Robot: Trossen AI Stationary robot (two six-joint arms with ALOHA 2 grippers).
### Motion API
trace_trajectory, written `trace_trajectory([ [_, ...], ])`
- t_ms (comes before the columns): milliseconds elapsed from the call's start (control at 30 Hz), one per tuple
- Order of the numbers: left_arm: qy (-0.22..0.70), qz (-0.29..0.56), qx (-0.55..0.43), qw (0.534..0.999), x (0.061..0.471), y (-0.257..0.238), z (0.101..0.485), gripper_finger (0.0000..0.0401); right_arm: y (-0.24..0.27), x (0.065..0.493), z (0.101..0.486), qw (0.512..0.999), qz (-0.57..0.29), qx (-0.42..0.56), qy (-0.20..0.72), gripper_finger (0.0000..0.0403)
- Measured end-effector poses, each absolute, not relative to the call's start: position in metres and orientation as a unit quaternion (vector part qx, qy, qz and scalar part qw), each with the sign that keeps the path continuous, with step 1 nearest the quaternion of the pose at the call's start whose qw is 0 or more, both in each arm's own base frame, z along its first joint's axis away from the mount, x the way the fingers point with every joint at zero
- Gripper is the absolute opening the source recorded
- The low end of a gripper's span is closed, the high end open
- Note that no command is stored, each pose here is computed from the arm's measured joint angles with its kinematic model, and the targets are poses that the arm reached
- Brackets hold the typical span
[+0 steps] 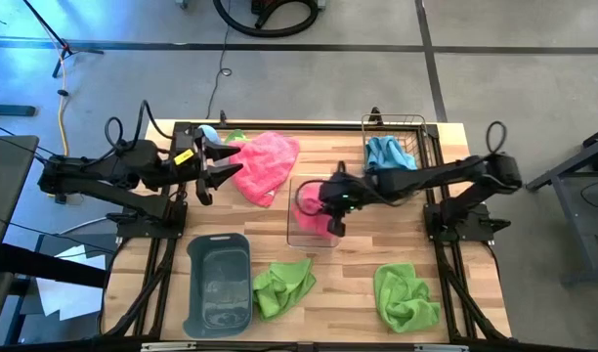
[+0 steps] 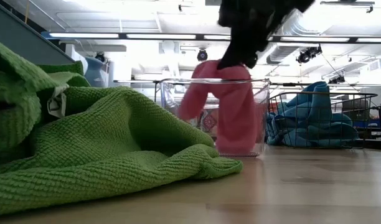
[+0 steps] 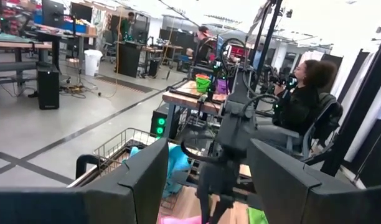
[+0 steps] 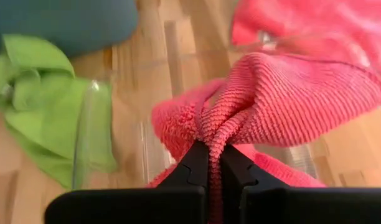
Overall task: Sort microfiber towel by color & place in baskets
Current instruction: Put the bottom pink microfiber cloth into the transparent bin
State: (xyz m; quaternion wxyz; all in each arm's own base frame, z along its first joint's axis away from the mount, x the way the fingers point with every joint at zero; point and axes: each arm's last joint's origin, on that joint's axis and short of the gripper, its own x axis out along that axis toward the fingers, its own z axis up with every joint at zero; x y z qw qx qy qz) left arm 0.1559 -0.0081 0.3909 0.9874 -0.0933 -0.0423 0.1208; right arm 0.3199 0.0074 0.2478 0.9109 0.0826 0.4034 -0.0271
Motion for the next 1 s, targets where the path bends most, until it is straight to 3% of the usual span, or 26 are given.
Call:
trace_trajectory([
  [367, -0.035, 0.122, -0.092, 0.988, 0.156, -0.008, 0.389, 0.0205, 0.007, 0.374, 0.217, 0.828, -0.002, 0.047, 0.558, 0.0000],
  [1000, -0.011, 0.123, -0.085, 0.989, 0.156, -0.008, 0.385, 0.0205, 0.000, 0.396, 0.172, 0.780, 0.003, 0.073, 0.622, 0.0001],
])
